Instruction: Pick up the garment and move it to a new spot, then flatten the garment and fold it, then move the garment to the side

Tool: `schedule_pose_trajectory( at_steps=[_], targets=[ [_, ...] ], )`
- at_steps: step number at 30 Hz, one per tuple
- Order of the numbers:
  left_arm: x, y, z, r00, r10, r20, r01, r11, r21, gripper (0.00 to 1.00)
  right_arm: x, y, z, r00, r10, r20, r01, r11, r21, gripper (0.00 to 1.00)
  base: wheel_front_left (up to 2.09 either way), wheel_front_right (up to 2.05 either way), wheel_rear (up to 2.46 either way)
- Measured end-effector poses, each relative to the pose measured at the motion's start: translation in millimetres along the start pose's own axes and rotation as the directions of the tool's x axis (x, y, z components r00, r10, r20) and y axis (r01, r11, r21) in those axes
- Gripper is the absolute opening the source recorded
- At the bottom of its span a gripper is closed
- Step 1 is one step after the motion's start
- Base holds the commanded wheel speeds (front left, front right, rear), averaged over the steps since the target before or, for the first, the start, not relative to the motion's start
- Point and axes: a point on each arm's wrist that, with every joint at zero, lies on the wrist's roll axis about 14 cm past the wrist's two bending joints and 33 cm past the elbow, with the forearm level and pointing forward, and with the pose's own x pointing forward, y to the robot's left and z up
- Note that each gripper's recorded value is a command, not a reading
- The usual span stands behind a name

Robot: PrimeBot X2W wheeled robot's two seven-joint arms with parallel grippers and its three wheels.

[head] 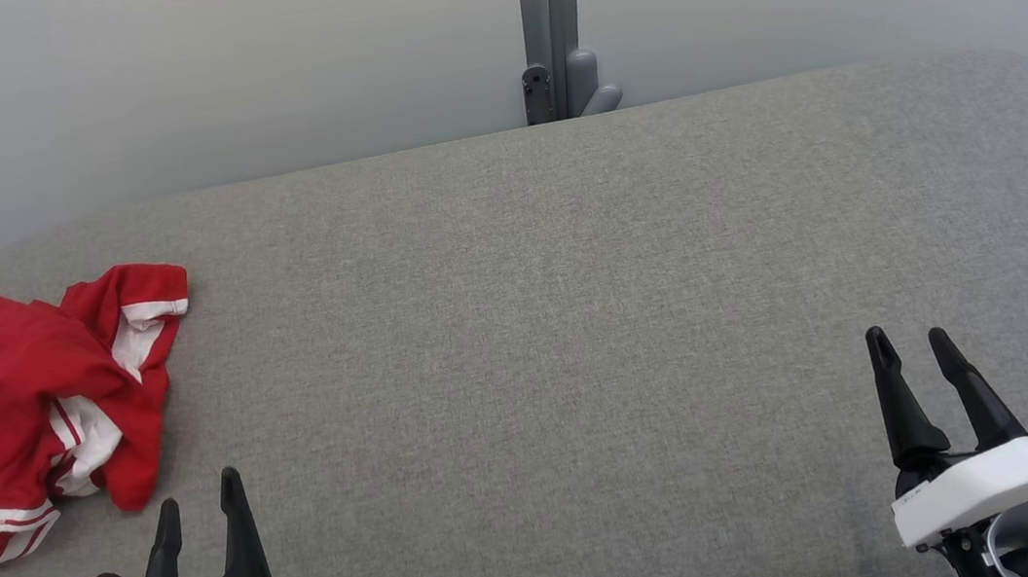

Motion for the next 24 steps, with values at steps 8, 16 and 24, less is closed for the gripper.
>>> schedule_pose_trajectory(
  at_steps=[8, 16, 24],
  targets=[
    [-2.6, 1.9, -5.6, 1.000, -0.015, -0.015, 0.017, 0.996, 0.093, 1.00, 0.4, 1.4, 2.5, 1.000, 0.015, 0.011, -0.014, 0.996, -0.083, 1.00, 0.00, 0.00, 0.00],
    [-5.6, 4.0, -6.4, 1.000, -0.025, -0.015, 0.027, 0.984, 0.177, 1.00, -0.1, 2.0, 2.6, 1.000, 0.026, 0.014, -0.023, 0.988, -0.153, 1.00, 0.00, 0.00, 0.00],
    [-6.9, 4.8, -4.7, 0.999, -0.032, -0.007, 0.033, 0.970, 0.242, 1.00, 0.8, 4.3, 4.4, 0.999, 0.041, 0.024, -0.035, 0.975, -0.218, 1.00, 0.00, 0.00, 0.00]
  ],
)
